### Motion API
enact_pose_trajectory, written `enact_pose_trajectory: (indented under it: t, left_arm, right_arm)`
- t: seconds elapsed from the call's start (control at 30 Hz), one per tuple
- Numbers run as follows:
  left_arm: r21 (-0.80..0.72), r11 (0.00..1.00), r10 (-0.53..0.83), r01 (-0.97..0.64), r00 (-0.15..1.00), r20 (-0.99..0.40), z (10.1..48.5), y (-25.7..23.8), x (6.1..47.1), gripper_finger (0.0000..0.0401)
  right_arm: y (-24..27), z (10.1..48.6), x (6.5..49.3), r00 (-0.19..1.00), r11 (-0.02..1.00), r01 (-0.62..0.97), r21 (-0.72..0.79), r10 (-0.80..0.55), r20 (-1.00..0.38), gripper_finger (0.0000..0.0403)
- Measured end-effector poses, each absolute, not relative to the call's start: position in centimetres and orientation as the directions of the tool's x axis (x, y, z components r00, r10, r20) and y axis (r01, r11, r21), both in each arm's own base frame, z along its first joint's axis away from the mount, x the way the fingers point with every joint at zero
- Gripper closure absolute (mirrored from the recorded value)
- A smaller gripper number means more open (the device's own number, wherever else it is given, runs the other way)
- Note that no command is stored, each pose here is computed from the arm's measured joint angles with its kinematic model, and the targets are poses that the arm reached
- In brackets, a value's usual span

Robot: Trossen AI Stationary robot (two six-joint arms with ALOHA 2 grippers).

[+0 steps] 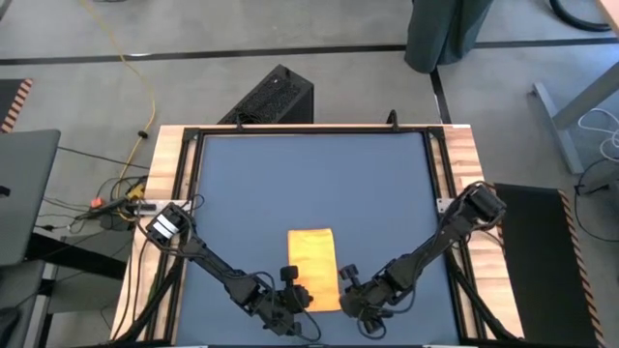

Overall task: Roll towel into tight, uniform cylinder
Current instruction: Roll the orange microfiber towel

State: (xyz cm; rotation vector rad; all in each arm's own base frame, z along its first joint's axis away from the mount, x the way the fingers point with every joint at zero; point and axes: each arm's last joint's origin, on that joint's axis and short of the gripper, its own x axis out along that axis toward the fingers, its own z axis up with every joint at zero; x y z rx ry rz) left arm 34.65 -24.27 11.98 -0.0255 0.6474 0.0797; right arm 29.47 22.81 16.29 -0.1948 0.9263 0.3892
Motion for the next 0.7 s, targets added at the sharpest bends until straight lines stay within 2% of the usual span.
enact_pose_trajectory:
  t: [0.17, 0.37, 0.53, 0.7]
  left_arm:
    - [-0.005, 0.997, 0.056, -0.075, 0.788, -0.613, 11.9, -24.2, 34.7, 0.0401]
    - [-0.015, 0.997, 0.047, -0.071, 0.783, -0.621, 11.9, -23.7, 35.0, 0.0401]
    - [-0.025, 0.998, 0.033, -0.063, 0.780, -0.625, 11.9, -23.7, 35.1, 0.0401]
    - [-0.028, 0.998, 0.030, -0.061, 0.779, -0.627, 11.9, -23.7, 35.1, 0.0401]
  right_arm:
    - [23.9, 17.5, 28.4, 0.577, 0.881, -0.468, -0.069, 0.246, -0.779, 0.0303]
    - [25.5, 15.6, 27.4, 0.602, 0.783, -0.559, -0.273, 0.157, -0.783, 0.0267]
    - [25.9, 14.4, 27.5, 0.651, 0.730, -0.546, -0.411, 0.062, -0.756, 0.0245]
    - [26.3, 14.7, 27.5, 0.693, 0.702, -0.522, -0.484, 0.018, -0.721, 0.0215]
